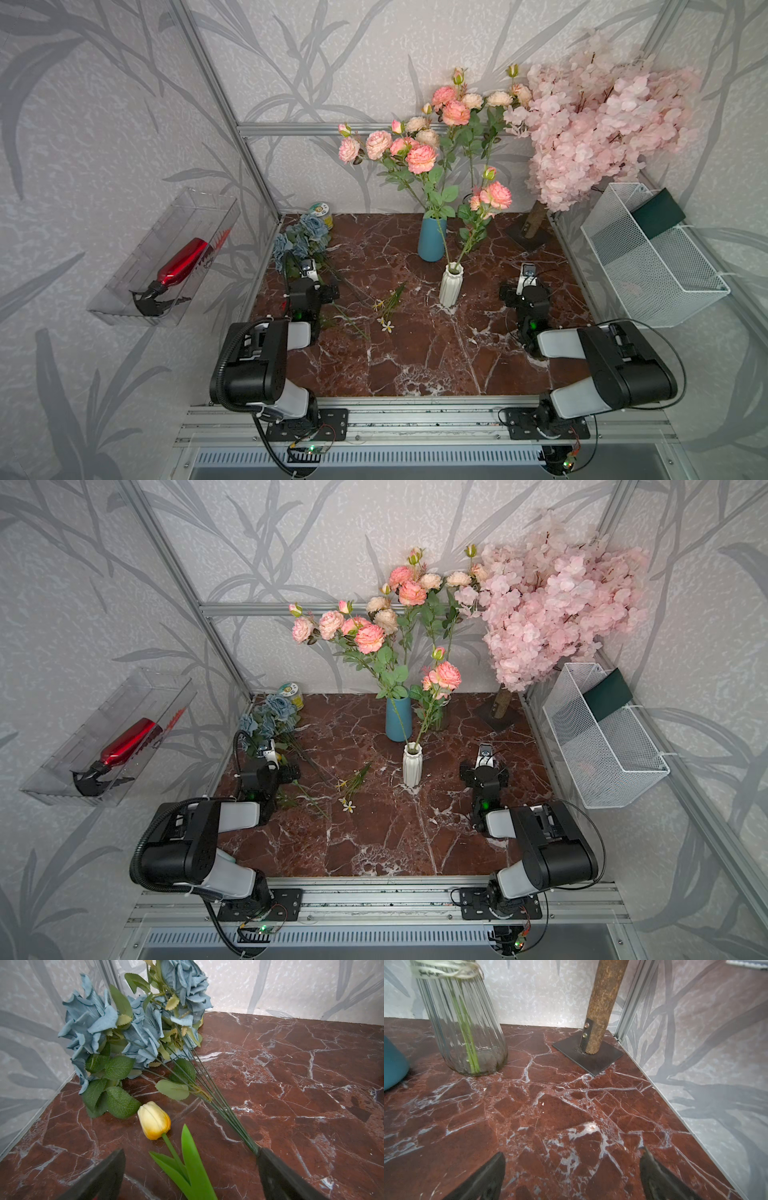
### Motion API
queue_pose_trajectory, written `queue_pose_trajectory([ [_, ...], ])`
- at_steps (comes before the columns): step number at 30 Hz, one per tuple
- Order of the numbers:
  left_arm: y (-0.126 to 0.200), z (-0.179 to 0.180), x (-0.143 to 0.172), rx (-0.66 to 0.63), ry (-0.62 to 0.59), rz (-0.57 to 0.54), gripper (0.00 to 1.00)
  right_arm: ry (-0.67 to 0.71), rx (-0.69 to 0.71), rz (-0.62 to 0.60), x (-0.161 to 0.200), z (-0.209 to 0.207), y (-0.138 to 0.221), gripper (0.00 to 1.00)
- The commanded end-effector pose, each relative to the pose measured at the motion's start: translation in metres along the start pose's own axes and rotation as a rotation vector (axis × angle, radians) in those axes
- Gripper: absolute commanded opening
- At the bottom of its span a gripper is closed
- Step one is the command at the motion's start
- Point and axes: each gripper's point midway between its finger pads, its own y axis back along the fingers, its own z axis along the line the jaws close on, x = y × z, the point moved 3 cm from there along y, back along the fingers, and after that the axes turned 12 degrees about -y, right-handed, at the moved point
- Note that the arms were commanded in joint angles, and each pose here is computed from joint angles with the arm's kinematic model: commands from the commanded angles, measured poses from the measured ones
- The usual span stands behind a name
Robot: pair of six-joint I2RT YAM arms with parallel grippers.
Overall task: Place the pink flowers into the vase
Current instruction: Reset both arms
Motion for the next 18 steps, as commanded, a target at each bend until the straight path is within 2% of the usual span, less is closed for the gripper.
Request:
queue_pose_trajectory([
  [1,-0.0019,0.0013,-0.0031,-0.008,0.007,-0.005,0.99,0.037,-0.058,0.020,-0.0064,0.0169,-0.0112,0.99],
  [3,-0.0017,0.0013,-0.0032,-0.008,0.007,-0.006,0.99,0.053,-0.057,0.057,-0.0057,0.0201,-0.0173,0.99],
  [18,-0.0019,0.0012,-0.0027,-0.008,0.007,-0.004,0.99,0.056,-0.058,0.056,-0.0057,0.0206,-0.0175,0.99],
])
